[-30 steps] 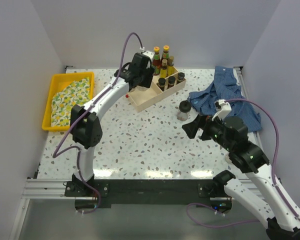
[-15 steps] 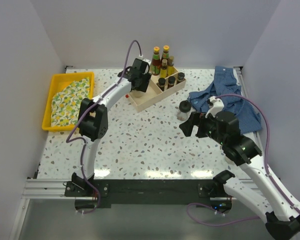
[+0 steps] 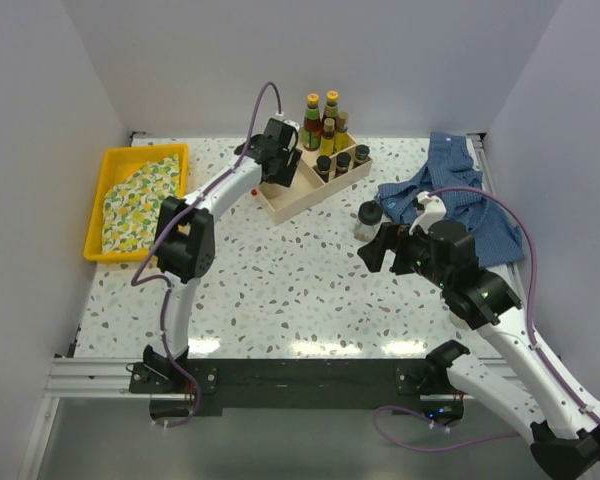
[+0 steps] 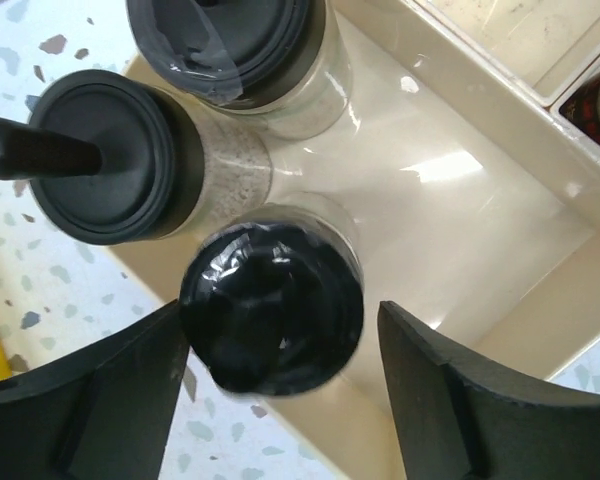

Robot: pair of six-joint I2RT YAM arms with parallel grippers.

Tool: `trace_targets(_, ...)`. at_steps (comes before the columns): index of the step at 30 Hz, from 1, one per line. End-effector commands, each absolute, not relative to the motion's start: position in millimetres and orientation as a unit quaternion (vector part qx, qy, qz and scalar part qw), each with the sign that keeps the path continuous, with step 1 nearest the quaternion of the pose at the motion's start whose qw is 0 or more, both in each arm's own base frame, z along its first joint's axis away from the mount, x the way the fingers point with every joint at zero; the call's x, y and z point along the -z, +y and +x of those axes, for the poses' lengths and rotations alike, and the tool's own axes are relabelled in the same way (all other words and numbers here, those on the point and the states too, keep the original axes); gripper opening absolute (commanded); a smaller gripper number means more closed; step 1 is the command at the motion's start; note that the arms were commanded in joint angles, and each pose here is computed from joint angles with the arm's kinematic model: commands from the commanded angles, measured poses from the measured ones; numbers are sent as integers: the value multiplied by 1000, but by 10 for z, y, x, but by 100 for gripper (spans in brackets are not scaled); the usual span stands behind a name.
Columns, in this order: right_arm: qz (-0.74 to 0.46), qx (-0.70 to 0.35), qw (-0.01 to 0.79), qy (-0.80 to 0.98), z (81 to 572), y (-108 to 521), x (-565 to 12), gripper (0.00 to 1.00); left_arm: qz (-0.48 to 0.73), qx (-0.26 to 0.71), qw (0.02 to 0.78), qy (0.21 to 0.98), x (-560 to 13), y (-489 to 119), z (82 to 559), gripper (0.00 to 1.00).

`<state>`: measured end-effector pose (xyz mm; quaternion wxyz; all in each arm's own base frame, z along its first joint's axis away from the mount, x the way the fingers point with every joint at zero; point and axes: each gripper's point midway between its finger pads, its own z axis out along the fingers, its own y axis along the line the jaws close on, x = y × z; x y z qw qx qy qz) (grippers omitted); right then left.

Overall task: Organize the condiment bottles
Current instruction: Place the bottle in the storage box, then pick up the bottle from the center of the board.

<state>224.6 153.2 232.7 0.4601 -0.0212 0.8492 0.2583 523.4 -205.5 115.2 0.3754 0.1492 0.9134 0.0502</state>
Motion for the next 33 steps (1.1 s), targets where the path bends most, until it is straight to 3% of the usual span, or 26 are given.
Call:
trace_targets(1, -18, -276, 491, 826, 2271, 1545, -2667, 99, 130, -44, 445, 885, -1952, -1959, 5274, 86)
trace_targets(3, -16, -284, 490, 824, 2243, 1554, -2724, 99, 130, -44, 449, 883, -2024, -1958, 5258, 100)
trace_targets(10, -4, -306, 496, 812, 2137, 1535, -2825, 99, 133, -29, 468, 873, -2435, -1940, 5115, 100)
trace_targets(14, -7, -321, 474, 820, 2068, 1592, -2775, 99, 174, 100, 473, 858, -2652, -2380, 4869, 100)
trace_targets(18, -4, -332, 475, 815, 2022, 1594, -2810, 98, 223, 156, 486, 831, -2773, -2875, 4534, 100)
trace_targets(24, 2, -337, 503, 796, 1925, 1490, -3017, 98, 285, 180, 491, 803, -2668, -3611, 4095, 100)
trace_targets(33, 2, -320, 541, 778, 1789, 1292, -3256, 99, 323, 206, 457, 803, -2152, -4267, 3988, 95)
